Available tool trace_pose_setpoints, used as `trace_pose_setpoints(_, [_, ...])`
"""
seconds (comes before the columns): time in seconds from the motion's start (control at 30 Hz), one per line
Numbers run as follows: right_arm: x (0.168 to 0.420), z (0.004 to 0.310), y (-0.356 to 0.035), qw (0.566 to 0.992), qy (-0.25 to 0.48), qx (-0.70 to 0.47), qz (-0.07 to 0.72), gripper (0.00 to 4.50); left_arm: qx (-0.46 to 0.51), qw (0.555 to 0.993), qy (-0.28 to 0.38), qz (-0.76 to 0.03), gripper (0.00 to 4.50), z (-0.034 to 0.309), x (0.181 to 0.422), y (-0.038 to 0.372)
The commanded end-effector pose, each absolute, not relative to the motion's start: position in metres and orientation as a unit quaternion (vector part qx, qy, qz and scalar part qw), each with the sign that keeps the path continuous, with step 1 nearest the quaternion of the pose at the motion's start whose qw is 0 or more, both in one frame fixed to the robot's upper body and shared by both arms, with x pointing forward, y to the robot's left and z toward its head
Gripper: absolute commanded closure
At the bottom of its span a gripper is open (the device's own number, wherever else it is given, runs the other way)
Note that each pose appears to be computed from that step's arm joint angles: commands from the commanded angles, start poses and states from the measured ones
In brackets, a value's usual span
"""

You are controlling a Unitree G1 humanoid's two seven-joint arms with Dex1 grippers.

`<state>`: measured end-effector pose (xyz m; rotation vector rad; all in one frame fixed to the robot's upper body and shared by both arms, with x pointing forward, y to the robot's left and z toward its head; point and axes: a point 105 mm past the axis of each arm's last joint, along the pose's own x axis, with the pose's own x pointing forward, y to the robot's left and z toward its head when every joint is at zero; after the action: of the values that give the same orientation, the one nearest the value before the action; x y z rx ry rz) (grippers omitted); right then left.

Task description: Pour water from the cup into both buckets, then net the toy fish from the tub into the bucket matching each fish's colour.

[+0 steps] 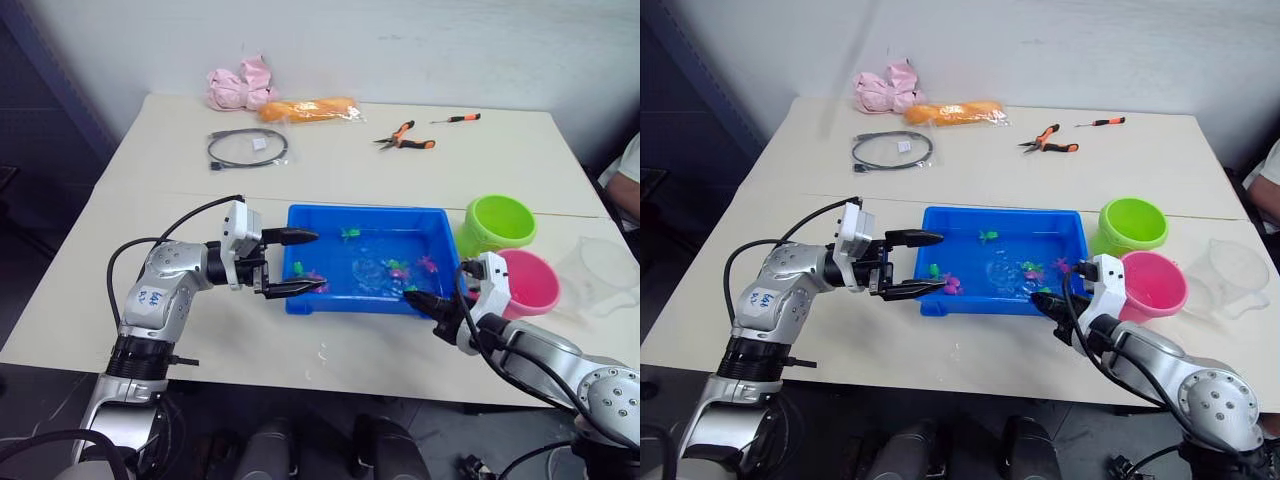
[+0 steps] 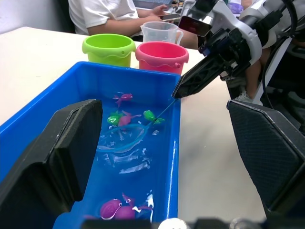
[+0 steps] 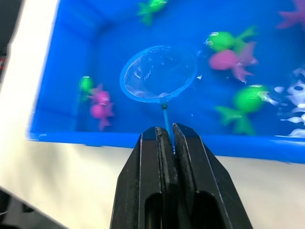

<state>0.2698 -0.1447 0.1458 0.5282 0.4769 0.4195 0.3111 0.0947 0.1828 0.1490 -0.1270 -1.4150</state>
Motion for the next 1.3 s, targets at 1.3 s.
trace_pose_setpoints(1.3, [0.282, 0.14, -0.201, 0.937, 0.269, 0.209, 0.075, 4.5, 0.081, 0.755, -0.075, -0.647, 0.03, 0.179, 0.307, 0.091])
